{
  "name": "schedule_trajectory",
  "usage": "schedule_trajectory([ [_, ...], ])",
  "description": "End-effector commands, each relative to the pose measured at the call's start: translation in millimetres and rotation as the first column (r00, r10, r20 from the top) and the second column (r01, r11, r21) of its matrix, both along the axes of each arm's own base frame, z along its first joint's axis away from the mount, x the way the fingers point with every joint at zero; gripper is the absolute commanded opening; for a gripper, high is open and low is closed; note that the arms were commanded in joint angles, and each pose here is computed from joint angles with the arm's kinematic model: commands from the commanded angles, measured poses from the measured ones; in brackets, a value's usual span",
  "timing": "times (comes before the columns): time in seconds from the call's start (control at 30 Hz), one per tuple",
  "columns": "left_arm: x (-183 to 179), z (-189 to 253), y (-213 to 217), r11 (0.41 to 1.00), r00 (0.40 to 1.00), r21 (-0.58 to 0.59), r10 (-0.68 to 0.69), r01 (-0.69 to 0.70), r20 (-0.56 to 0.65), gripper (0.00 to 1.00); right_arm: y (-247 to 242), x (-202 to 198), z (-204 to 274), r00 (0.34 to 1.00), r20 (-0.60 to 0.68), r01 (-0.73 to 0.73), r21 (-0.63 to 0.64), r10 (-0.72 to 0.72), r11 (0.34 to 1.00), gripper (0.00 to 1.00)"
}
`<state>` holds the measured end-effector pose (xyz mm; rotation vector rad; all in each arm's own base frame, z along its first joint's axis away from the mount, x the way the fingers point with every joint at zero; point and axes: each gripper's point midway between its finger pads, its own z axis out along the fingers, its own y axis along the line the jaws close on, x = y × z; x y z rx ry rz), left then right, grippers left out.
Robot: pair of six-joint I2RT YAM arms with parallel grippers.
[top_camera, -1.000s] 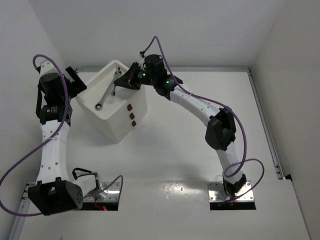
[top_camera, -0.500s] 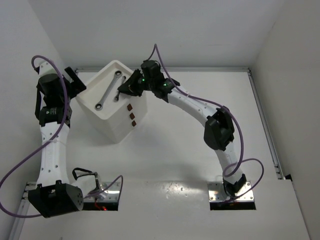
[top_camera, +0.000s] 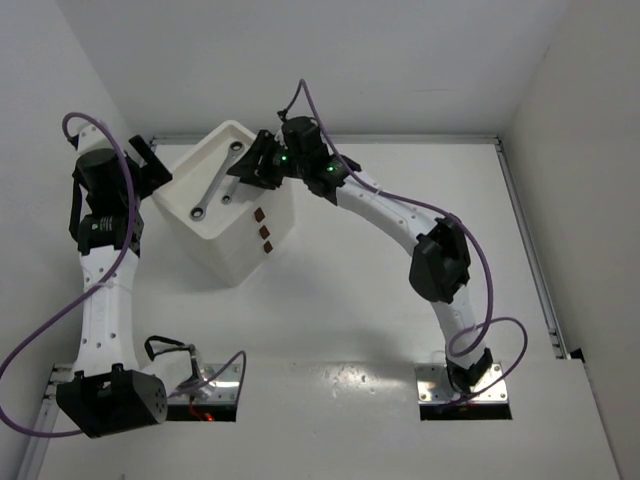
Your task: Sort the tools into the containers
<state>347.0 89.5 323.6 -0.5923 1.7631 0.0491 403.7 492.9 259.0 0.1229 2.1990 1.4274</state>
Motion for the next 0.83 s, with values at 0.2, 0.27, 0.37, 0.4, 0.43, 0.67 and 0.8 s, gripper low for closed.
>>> schedule_trajectory([
  [0.2,12,9,-14,0.991,0.99,0.046,-0.124,0.127,-0.066,1.0,-133,9,122,0.805,0.593,0.223,-0.291,-0.008,0.93,0.47],
  [0.27,14,7,-9,0.989,0.988,0.072,-0.121,0.128,-0.098,1.0,-194,34,84,0.792,0.61,0.35,-0.442,-0.01,0.826,0.47],
  [0.37,17,27,-8,0.985,0.99,0.106,-0.126,0.133,-0.068,1.0,-288,55,70,0.767,0.638,0.49,-0.525,-0.059,0.696,0.53],
  [0.4,18,37,-10,0.983,0.989,0.109,-0.14,0.145,-0.046,1.0,-311,57,70,0.76,0.644,0.526,-0.536,-0.083,0.66,0.53],
  [0.43,21,39,-11,0.982,0.988,0.108,-0.149,0.153,-0.042,1.0,-331,59,58,0.773,0.626,0.535,-0.563,-0.098,0.63,0.53],
  [0.67,40,46,-19,0.969,0.975,0.109,-0.221,0.223,-0.034,1.0,-446,52,-32,0.866,0.441,0.496,-0.709,-0.234,0.501,0.56],
  [0.8,46,36,-17,0.965,0.971,0.118,-0.227,0.235,-0.074,1.0,-466,46,-51,0.861,0.424,0.508,-0.713,-0.279,0.483,0.56],
])
